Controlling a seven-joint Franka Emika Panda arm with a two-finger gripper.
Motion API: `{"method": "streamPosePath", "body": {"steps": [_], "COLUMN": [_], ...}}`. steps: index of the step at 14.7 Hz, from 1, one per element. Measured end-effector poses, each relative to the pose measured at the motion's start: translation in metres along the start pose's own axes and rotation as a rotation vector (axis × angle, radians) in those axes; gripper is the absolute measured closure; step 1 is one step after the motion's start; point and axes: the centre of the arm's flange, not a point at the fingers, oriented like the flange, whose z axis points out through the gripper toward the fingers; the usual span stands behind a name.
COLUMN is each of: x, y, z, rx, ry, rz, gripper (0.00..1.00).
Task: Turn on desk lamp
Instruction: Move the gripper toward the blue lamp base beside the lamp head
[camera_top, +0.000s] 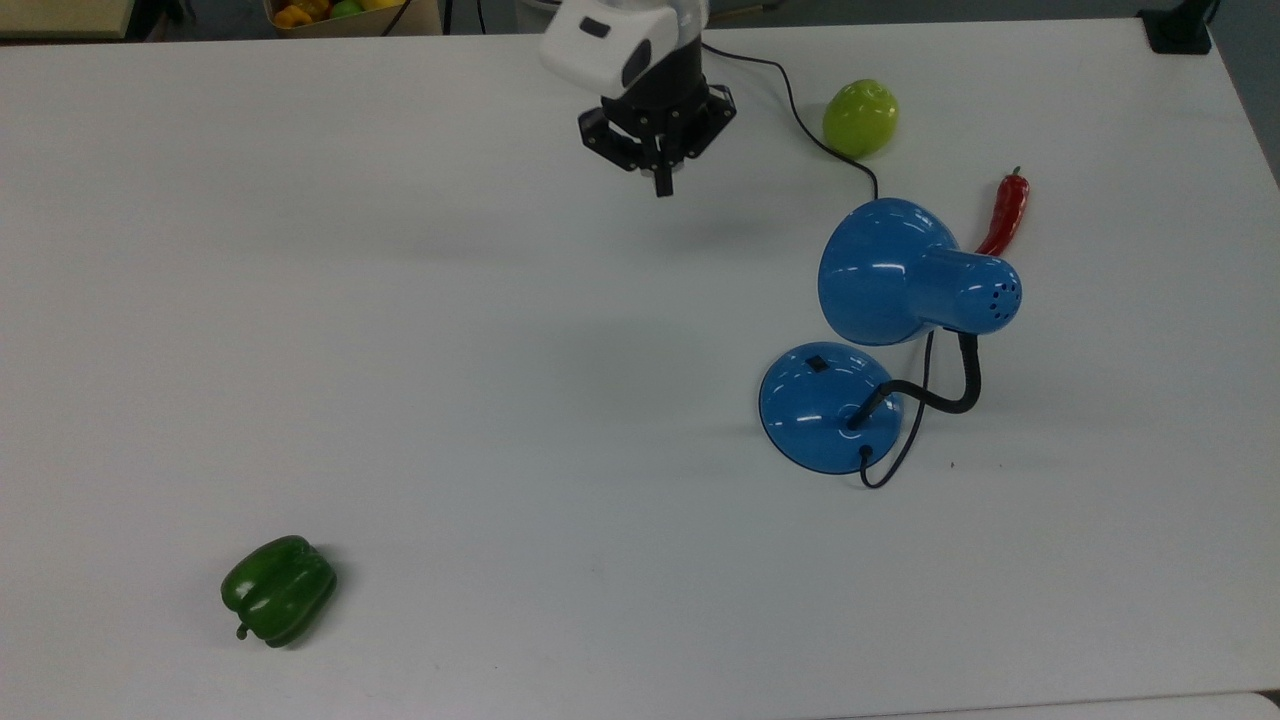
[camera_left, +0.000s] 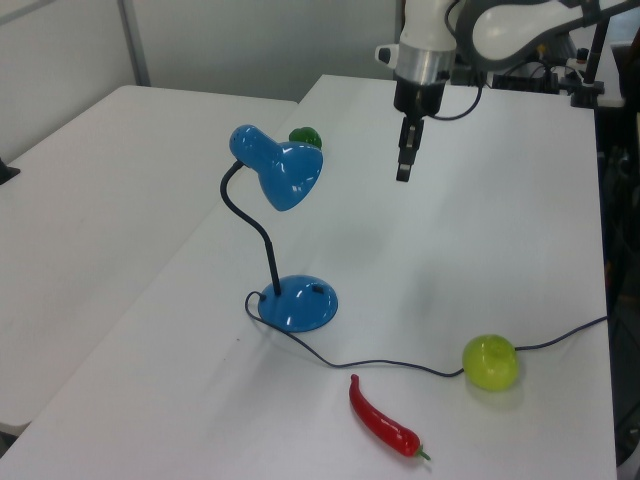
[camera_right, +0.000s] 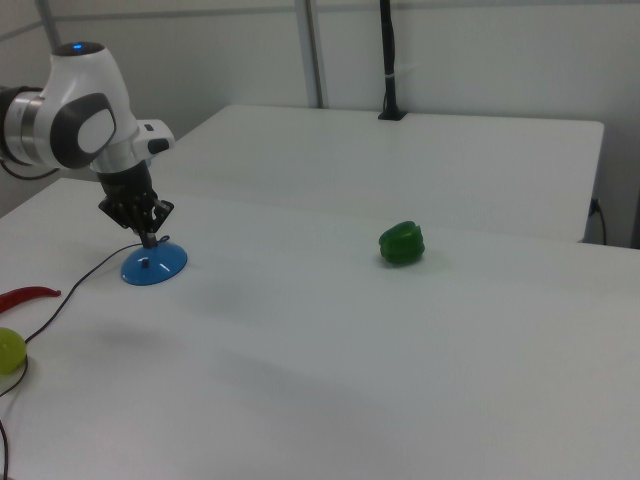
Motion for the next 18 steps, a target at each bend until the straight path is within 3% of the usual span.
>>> {"method": "streamPosePath", "body": {"steps": [18], "x": [0.038], "y": [-0.088], "z": [0.101], "rx": [0.053], "ry": [0.218], "rz": [-0.104], "gripper": [0.99]}}
